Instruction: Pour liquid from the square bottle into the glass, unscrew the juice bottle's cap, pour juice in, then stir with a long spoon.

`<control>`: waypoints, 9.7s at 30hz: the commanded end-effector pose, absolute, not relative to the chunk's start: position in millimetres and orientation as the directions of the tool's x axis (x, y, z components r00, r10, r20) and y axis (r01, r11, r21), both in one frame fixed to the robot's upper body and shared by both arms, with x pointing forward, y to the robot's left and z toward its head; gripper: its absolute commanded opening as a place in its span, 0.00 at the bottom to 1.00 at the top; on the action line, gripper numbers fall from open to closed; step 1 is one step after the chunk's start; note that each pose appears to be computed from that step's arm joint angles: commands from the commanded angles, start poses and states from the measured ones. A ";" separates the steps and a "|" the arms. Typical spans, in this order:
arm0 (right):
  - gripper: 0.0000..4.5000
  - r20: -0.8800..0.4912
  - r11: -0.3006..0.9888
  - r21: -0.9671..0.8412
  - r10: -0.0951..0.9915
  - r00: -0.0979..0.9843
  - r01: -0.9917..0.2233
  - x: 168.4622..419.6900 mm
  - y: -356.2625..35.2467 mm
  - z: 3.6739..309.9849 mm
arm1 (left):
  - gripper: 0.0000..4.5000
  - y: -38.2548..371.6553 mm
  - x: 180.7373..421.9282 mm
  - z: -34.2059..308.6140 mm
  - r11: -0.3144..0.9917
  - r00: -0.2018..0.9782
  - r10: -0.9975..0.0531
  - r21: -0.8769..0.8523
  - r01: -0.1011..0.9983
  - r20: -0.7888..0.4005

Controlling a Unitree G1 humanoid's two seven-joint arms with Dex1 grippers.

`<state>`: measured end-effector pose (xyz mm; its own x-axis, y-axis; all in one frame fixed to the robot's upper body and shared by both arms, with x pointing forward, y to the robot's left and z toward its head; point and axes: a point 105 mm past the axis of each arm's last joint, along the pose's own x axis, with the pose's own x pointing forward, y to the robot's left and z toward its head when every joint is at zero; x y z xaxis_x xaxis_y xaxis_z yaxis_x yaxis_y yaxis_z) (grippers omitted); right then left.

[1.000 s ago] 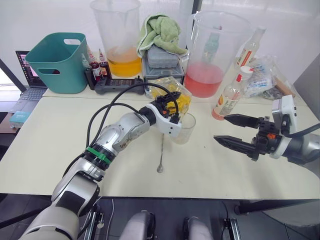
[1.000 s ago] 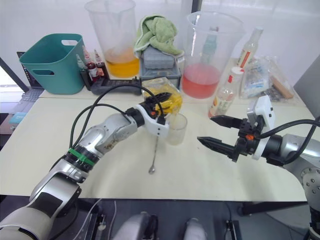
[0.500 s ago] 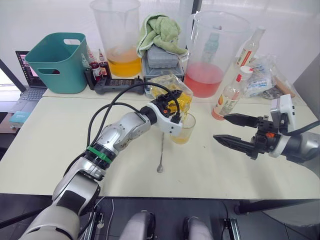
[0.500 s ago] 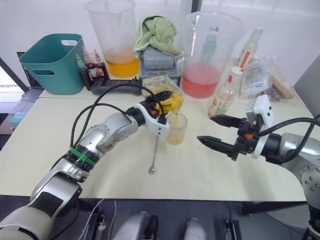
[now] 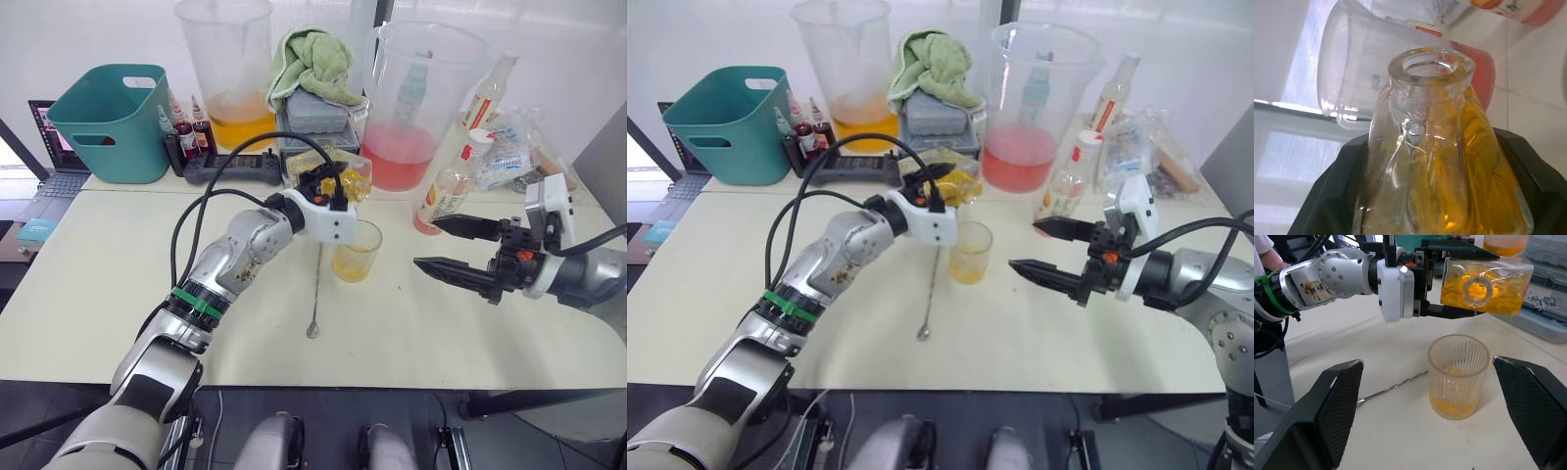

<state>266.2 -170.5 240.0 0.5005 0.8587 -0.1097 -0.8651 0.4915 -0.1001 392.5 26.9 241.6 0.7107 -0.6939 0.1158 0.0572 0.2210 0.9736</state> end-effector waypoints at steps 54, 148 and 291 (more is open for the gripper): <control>1.00 -0.054 0.249 -0.189 0.963 0.263 -0.950 255.6 -139.8 284.9 | 0.99 166.5 378.0 341.4 0.914 0.849 -0.405 0.165 0.370 0.339; 0.38 0.214 0.893 -0.130 0.450 0.867 -0.431 450.5 -213.9 270.1 | 1.00 152.1 255.9 245.3 0.532 0.524 -0.846 0.230 0.815 0.100; 0.99 -0.134 0.276 -0.164 0.945 0.299 -0.947 253.0 -112.6 227.8 | 1.00 126.7 246.7 210.8 0.170 0.184 -0.978 0.137 0.976 -0.095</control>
<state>253.1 -108.9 218.7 0.3616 0.9192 -0.1558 -0.9313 0.3482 -0.1067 252.1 126.6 200.9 0.1829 -0.9771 -0.1091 0.9796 0.1717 0.1043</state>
